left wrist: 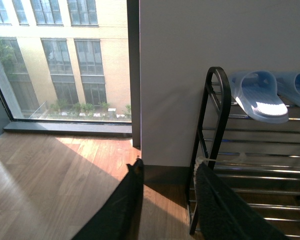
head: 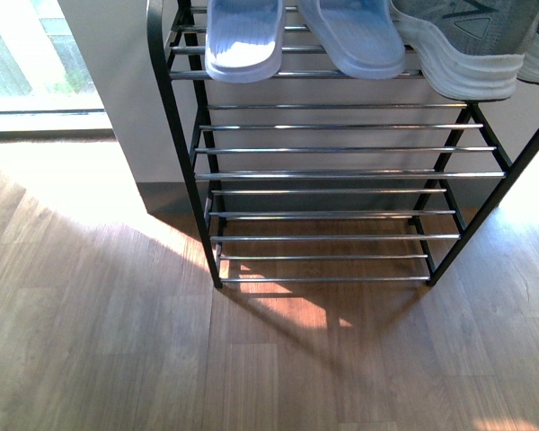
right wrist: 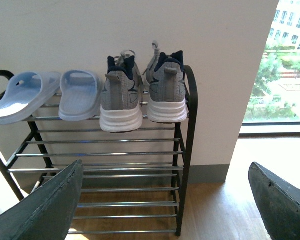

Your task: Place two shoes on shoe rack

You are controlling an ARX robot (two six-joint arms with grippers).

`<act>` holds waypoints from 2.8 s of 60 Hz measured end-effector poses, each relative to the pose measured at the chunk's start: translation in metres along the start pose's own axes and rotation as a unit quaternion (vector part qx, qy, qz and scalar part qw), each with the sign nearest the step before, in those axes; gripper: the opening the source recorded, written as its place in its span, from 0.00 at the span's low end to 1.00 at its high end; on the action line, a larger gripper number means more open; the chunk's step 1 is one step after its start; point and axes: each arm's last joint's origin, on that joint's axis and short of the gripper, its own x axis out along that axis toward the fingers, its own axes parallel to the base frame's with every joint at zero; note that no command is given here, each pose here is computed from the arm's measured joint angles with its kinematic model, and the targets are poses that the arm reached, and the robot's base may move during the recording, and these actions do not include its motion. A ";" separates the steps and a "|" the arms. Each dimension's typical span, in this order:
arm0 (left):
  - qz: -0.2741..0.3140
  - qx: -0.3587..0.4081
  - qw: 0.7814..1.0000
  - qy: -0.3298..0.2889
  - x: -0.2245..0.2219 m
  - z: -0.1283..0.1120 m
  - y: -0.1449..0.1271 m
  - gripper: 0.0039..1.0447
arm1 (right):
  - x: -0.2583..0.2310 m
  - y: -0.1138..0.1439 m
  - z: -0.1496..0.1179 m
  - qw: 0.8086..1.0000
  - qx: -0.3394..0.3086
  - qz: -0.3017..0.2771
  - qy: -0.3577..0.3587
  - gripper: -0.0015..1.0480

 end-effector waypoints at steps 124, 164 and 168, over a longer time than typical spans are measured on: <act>0.000 0.001 1.000 0.000 0.000 0.000 0.000 0.91 | 0.000 0.000 0.000 1.000 0.000 0.000 0.000 0.91; 0.000 0.001 1.000 0.000 0.000 0.000 0.000 0.91 | 0.000 0.000 0.000 1.000 0.000 0.001 0.000 0.91; 0.000 0.001 1.000 0.000 0.000 0.000 0.000 0.91 | 0.000 0.000 0.000 1.000 0.000 0.001 0.000 0.91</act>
